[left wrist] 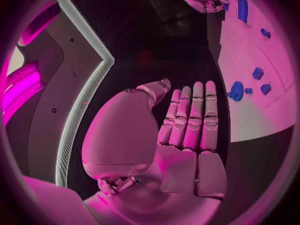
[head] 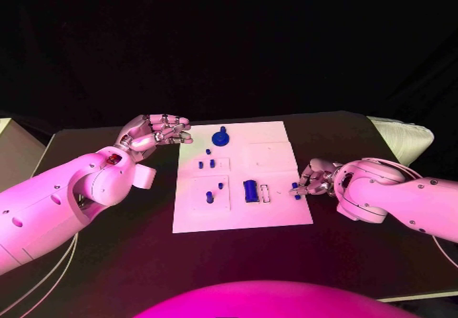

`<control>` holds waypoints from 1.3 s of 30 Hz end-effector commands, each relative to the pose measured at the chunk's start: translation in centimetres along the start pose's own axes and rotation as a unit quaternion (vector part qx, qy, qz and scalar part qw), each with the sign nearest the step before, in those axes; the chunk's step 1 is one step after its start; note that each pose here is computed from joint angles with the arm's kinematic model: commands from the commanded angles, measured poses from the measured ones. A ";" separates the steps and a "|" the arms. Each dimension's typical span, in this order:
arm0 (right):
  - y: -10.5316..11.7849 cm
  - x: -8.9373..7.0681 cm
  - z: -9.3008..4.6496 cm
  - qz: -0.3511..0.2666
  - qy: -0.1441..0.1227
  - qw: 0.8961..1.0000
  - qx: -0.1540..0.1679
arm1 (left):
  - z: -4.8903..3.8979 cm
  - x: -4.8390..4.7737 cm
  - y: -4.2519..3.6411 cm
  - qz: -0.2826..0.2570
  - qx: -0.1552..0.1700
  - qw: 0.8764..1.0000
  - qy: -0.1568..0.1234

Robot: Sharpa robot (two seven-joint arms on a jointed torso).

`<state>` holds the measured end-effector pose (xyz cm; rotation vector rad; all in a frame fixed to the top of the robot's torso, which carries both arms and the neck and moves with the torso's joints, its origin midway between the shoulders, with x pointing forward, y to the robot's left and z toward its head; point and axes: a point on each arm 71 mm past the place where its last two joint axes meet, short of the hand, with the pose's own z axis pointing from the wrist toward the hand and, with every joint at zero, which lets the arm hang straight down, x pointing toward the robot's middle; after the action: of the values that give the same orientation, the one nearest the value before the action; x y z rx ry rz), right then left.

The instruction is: Assemble the parts on the task board

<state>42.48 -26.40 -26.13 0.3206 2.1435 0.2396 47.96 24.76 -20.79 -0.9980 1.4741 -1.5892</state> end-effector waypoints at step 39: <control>3.1 1.5 -1.4 0.077 0.047 0.996 -0.023 | -0.09 0.11 0.06 -0.001 -0.001 1.000 0.006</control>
<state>41.28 -23.53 -25.41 0.3964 2.1537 0.3587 47.92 24.90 -20.89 -1.0019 1.4791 -1.5831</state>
